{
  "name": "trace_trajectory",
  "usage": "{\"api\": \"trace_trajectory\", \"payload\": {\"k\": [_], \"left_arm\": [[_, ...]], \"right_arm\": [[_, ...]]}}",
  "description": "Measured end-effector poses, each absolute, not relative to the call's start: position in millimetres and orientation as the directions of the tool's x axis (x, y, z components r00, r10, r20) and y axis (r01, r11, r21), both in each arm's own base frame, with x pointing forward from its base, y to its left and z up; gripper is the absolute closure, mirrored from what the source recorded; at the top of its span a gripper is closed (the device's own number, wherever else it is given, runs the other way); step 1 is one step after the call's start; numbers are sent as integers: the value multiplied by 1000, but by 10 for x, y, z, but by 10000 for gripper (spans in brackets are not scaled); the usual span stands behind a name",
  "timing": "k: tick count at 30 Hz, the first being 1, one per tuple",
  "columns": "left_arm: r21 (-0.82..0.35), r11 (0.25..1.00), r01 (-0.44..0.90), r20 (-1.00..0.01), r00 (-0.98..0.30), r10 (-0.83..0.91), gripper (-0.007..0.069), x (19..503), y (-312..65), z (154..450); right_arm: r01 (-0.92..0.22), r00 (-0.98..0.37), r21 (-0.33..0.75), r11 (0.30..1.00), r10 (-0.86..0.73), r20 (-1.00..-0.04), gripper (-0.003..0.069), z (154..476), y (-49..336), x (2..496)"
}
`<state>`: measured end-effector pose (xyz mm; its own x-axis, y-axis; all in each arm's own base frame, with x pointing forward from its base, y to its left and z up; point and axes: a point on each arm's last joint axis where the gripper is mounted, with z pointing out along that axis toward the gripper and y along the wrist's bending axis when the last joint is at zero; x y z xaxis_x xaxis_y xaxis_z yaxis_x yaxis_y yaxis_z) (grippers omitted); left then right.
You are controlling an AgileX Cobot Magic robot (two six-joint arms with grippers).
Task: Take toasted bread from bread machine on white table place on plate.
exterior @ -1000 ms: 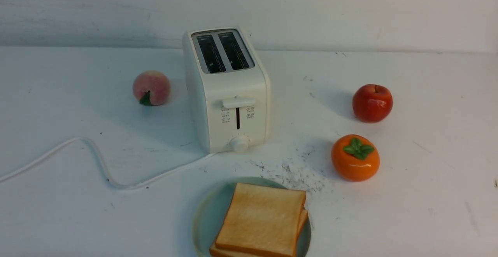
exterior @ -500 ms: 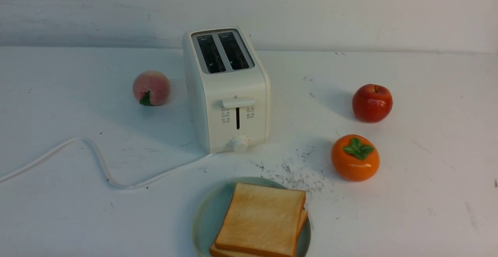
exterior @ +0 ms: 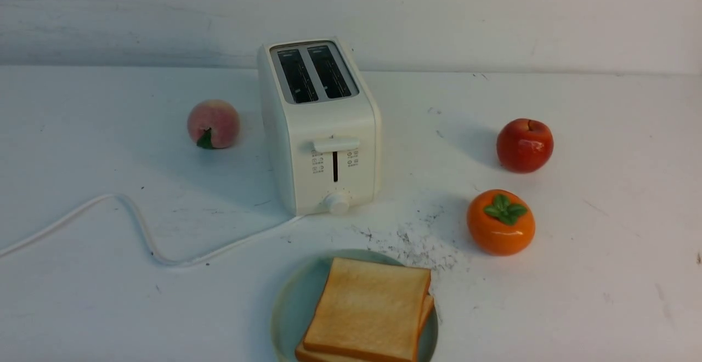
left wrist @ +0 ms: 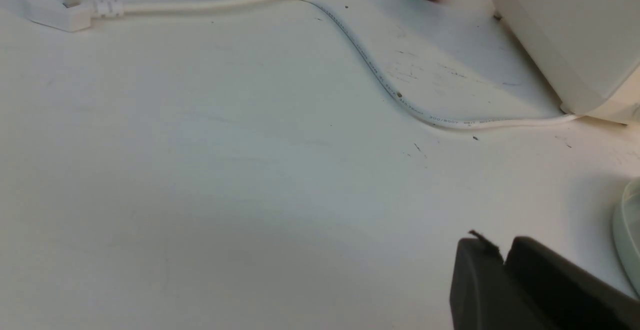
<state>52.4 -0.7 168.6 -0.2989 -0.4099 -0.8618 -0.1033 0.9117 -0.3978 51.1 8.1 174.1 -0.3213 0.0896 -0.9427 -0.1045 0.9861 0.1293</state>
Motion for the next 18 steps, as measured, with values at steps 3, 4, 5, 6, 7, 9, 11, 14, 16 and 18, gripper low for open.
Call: {"api": "trace_trajectory", "payload": {"k": [3,4,5,6,7,9,11,14,16,18], "left_arm": [[-398,912,-103,-862,-299,-410,554,524,-7,1686],[-398,912,-103,-862,-299,-410,554,524,-7,1686],[-398,912,-103,-862,-299,-410,554,524,-7,1686],[-398,912,-103,-862,-299,-410,554,524,-7,1686],[-398,912,-103,-862,-299,-410,552,524,-7,1686],[-398,912,-103,-862,-299,-410,552,524,-7,1686],[-398,912,-103,-862,-299,-410,552,524,-7,1686],[-397,912,-103,-862,-299,-409,550,524,-6,1686],[-397,912,-103,-862,-299,-409,545,524,-6,1686],[-397,912,-103,-862,-299,-409,543,524,-6,1686]], "right_arm": [[-104,-321,129,986,90,-943,499,1741,81,511],[-104,-321,129,986,90,-943,497,1741,81,511],[-104,-321,129,986,90,-943,496,1741,81,511],[-104,-321,129,986,90,-943,495,1741,81,511],[-104,-321,129,986,90,-943,494,1741,81,511],[-104,-321,129,986,90,-943,491,1741,81,511],[-104,-321,129,986,90,-943,489,1741,81,511],[-104,-321,129,986,90,-943,487,1741,81,511],[-104,-321,129,986,90,-943,482,1741,81,511],[-104,-321,129,986,90,-943,481,1741,81,511]]}}
